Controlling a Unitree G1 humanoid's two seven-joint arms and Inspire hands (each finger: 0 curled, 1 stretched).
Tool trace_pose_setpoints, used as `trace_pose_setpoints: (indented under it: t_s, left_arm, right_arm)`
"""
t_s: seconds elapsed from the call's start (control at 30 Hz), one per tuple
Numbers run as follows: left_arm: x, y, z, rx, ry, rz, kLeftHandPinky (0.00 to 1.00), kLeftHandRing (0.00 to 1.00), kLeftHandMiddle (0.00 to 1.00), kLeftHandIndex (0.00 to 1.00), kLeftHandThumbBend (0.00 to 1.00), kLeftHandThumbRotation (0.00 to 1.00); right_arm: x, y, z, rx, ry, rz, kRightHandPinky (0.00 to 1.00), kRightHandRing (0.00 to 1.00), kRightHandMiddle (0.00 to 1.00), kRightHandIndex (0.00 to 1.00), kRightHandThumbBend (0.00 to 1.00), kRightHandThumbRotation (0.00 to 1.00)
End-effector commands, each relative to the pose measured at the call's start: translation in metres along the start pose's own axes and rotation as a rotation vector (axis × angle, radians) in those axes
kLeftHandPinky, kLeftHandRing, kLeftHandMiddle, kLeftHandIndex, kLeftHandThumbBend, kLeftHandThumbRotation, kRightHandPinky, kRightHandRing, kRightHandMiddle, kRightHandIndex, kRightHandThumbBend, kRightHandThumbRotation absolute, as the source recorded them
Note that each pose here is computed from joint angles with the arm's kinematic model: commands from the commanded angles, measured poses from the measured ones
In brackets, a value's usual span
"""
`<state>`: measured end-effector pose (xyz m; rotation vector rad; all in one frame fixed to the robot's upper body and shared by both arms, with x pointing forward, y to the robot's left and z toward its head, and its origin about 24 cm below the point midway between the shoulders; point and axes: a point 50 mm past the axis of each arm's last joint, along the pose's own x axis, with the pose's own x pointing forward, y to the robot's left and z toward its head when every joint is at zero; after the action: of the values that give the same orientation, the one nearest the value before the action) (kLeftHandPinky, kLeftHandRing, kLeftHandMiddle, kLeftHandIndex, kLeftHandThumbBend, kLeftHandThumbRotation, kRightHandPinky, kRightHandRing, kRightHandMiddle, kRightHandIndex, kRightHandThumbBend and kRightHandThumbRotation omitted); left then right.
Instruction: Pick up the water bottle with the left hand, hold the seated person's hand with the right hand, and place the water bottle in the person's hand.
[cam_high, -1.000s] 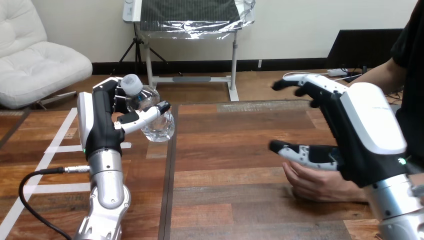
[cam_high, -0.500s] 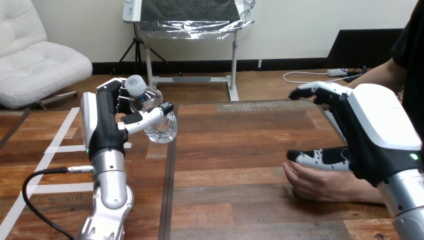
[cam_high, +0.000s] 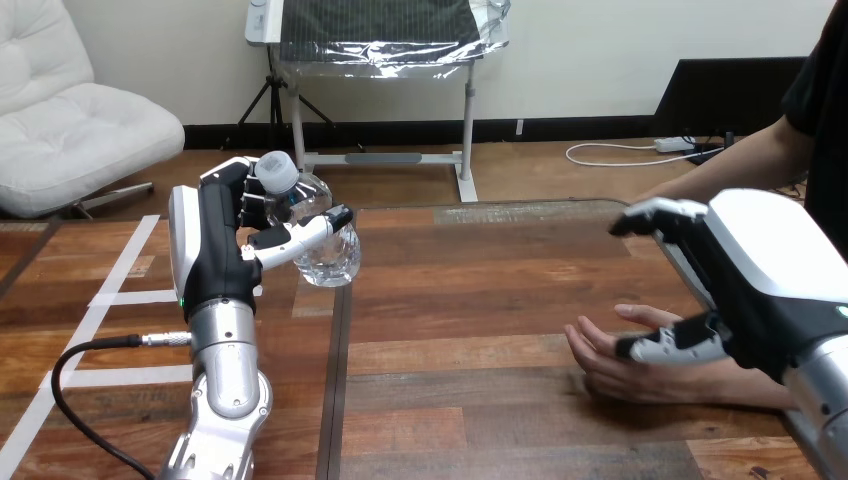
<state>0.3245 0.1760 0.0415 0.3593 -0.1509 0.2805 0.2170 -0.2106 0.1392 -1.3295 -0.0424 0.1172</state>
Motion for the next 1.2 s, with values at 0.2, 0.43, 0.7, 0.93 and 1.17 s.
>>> trace_pose_setpoints:
  t_s: [0.2,0.43,0.7,0.93,1.17]
  left_arm:
    - [0.012,0.002,0.025,-0.031,-0.115,0.019,0.47,0.47,0.48,0.47,0.76,0.00]
    - [0.012,0.003,0.026,-0.038,-0.119,0.019,0.46,0.47,0.48,0.46,0.76,0.00]
    - [0.012,0.004,0.027,-0.039,-0.124,0.018,0.46,0.47,0.48,0.46,0.76,0.00]
    - [0.012,0.004,0.028,-0.045,-0.130,0.014,0.47,0.47,0.48,0.46,0.76,0.00]
    - [0.011,0.004,0.029,-0.041,-0.138,0.010,0.46,0.46,0.47,0.47,0.76,0.00]
  right_arm:
    - [0.003,-0.029,0.000,-0.103,-0.009,-0.046,0.67,0.76,0.79,0.76,0.84,0.00]
    - [0.003,-0.032,-0.003,-0.138,-0.003,0.010,0.68,0.77,0.80,0.76,0.82,0.00]
    - [0.004,-0.033,-0.005,-0.180,0.004,0.065,0.68,0.78,0.81,0.77,0.80,0.01]
    - [0.006,-0.032,-0.007,-0.206,-0.001,0.099,0.67,0.77,0.80,0.77,0.80,0.00]
    - [0.007,-0.032,-0.009,-0.249,0.007,0.133,0.66,0.77,0.80,0.77,0.80,0.00]
